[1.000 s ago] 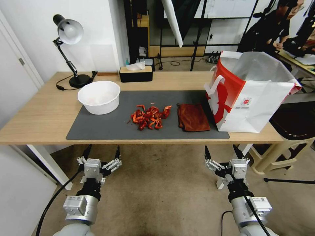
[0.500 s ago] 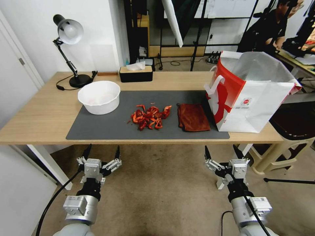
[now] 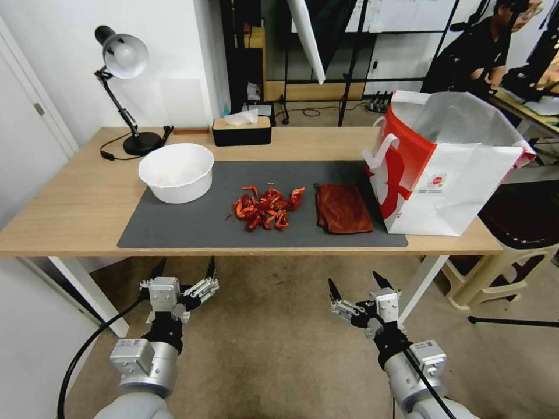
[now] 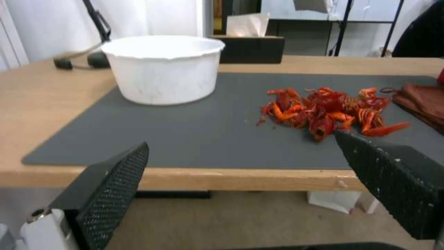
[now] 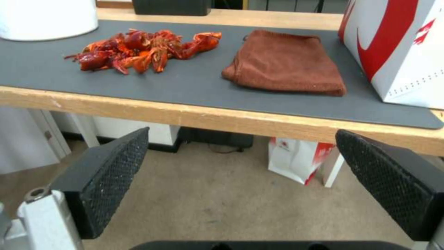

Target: Sweep shrimp from table into container with towel, then put container into takeout bag.

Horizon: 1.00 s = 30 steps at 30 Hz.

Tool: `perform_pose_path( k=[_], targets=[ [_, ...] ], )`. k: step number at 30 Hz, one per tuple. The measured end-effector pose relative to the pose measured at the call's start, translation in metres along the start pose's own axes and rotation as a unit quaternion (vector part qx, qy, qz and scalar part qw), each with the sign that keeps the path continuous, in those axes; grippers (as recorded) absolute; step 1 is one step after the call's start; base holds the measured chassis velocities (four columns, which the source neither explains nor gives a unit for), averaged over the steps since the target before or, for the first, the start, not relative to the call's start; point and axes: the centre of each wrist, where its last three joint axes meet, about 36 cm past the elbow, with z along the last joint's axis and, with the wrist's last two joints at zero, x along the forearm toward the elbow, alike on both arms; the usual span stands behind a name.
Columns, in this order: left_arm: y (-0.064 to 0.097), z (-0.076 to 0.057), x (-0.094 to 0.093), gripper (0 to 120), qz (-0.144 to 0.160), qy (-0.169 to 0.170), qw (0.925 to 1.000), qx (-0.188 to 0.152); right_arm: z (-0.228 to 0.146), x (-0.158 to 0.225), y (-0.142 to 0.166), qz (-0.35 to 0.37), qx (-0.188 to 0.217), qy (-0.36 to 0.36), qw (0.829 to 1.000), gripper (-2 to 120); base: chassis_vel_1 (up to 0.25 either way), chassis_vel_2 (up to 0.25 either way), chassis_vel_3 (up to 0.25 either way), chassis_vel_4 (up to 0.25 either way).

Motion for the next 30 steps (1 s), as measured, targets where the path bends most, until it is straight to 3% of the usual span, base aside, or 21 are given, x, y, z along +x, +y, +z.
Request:
perform_pose_path(
  k=[5, 8, 16, 19, 22, 30],
  targets=[
    [0.0, 0.001, 0.0, 100, -0.002, 0.003, 1.0, 0.004, -0.001, -0.001, -0.001, 0.002, 0.002, -0.007, 1.0, 100, 0.0, 0.0, 0.0, 0.0],
    [-0.01, -0.013, 0.002, 100, -0.007, 0.04, 0.9975, 0.058, -0.002, 0.0, -0.003, 0.005, 0.003, -0.014, 1.0, 100, 0.0, 0.0, 0.0, 0.0],
    [-0.008, -0.013, 0.001, 100, -0.011, 0.039, 0.9972, 0.063, -0.002, 0.0, -0.004, 0.008, 0.004, -0.013, 1.0, 100, 0.0, 0.0, 0.0, 0.0],
    [0.0, -0.013, -0.008, 100, -0.011, 0.022, 0.9977, 0.063, 0.0, -0.001, -0.004, 0.008, 0.005, -0.012, 1.0, 100, 0.0, 0.0, 0.0, 0.0],
    [0.017, -0.018, -0.029, 100, -0.008, -0.004, 0.9979, 0.064, -0.001, -0.002, -0.005, 0.006, 0.006, -0.013, 1.0, 100, 0.0, 0.0, 0.0, 0.0],
    [0.038, -0.017, -0.054, 100, 0.007, -0.03, 0.9974, 0.065, 0.0, -0.004, -0.004, 0.0, 0.007, -0.012, 1.0, 100, 0.0, 0.0, 0.0, 0.0]
  ],
)
